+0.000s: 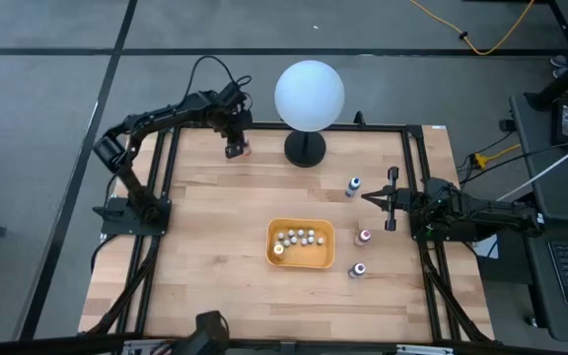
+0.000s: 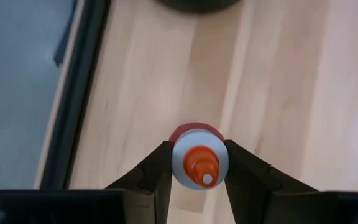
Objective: Pick & Place food coloring
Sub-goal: Put the large orange food coloring bottle into the yellow bin
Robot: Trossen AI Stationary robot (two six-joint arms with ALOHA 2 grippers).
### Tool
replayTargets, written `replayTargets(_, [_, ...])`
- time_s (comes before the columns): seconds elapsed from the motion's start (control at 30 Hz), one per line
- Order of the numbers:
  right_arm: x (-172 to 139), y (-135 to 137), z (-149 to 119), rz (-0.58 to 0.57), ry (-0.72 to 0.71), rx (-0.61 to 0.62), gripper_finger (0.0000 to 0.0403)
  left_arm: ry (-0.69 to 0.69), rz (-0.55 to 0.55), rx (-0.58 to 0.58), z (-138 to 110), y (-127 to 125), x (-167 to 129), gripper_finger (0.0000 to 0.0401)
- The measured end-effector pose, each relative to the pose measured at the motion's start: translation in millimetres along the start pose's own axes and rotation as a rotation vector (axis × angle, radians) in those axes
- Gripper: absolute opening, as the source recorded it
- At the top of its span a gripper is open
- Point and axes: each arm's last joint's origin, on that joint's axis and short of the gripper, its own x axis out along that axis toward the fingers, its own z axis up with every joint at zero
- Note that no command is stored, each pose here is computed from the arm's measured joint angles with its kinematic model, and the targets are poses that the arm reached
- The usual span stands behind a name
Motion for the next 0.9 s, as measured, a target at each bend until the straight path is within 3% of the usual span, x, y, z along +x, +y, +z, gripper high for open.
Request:
replayTargets(0.2, [0, 0, 0, 0.000, 0.000, 0.000, 0.0016, -0.121, 0.017, 0.013, 12, -39, -48, 0.0113])
replayTargets(0.5, [0, 0, 0, 0.000, 0.000, 0.000, 0.0016, -0.173, 0.054, 0.036, 10, -131, -109, 0.0113])
replayTargets(0.7, [0, 0, 0, 0.000, 0.000, 0.000, 0.0016, -0.220, 0.018, 0.043, 9, -192, -120, 0.0113])
replayTargets(0.9, [0, 0, 0, 0.000, 0.000, 0.000, 0.0016, -0.238, -0.039, 0.093, 14, -244, -113, 0.0113])
